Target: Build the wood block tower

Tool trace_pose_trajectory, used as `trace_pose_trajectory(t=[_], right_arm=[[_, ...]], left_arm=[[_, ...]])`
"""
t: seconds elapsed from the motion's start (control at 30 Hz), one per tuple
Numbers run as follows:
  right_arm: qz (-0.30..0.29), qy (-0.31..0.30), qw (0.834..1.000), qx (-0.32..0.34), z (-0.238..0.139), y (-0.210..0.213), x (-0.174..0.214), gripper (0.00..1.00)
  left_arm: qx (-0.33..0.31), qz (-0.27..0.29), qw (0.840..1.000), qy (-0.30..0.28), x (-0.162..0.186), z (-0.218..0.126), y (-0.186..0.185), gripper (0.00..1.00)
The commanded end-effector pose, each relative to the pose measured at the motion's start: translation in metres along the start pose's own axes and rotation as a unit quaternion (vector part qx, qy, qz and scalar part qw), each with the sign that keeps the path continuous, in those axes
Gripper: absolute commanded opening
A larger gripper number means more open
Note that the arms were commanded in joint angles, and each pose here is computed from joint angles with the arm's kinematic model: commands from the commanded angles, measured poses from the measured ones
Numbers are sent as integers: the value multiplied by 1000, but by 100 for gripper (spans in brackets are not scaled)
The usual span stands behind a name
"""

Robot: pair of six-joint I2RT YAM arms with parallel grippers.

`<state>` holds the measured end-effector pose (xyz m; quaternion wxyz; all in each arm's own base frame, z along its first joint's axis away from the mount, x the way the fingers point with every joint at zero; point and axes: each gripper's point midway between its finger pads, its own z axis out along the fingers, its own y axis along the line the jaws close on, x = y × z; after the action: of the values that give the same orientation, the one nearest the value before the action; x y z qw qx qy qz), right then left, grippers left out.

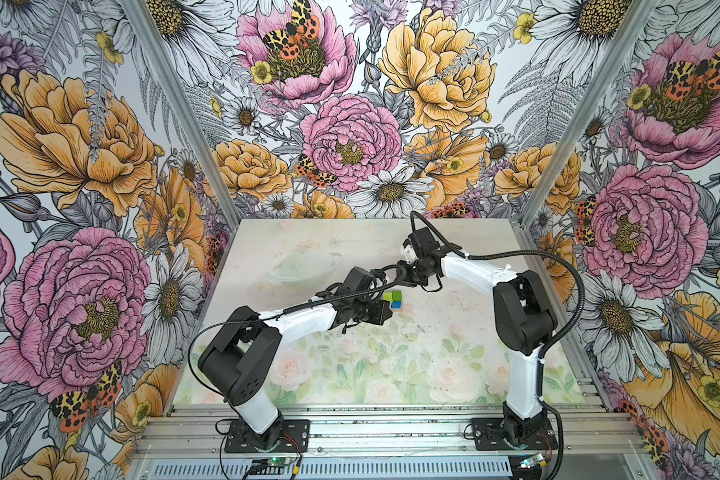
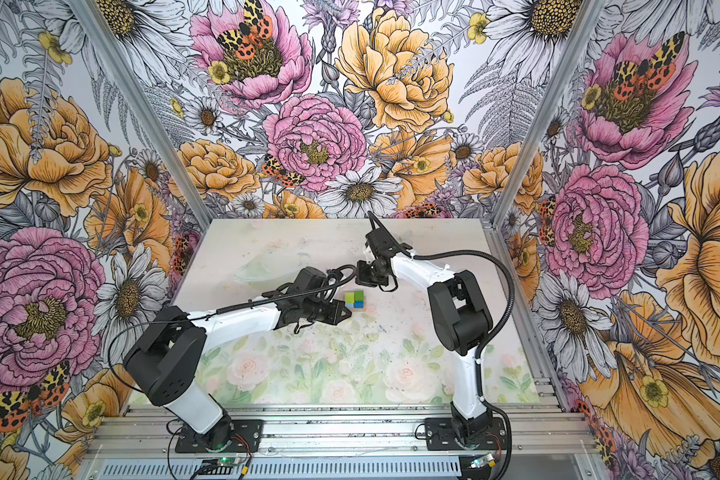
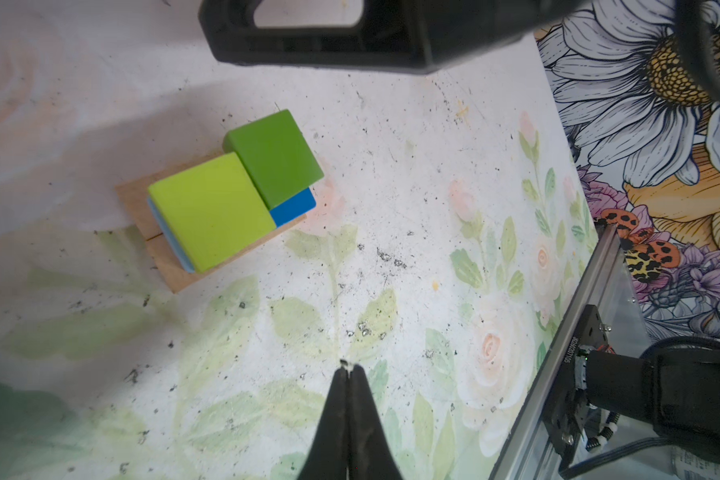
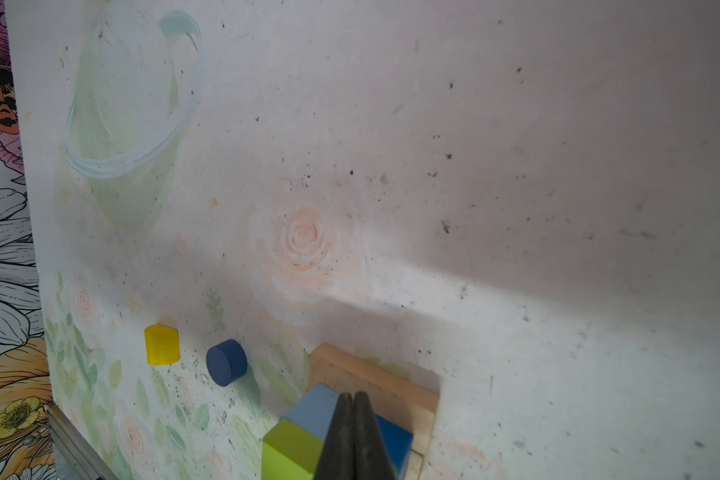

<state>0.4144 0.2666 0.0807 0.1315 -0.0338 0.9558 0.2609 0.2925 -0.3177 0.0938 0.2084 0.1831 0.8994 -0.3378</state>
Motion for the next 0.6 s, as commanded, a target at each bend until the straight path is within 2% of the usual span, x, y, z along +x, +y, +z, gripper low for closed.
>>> trace_pose_trajectory(t=[0.0,0.57], right_arm=[[1,-2,1000,-6,4,2,1,0],[7,-2,1000,3,2,-1,6,0]], left_arm=[[18,-2,1000,-9,-11,3,-6,0],[7,-18,1000,-4,-18,12,9,0]])
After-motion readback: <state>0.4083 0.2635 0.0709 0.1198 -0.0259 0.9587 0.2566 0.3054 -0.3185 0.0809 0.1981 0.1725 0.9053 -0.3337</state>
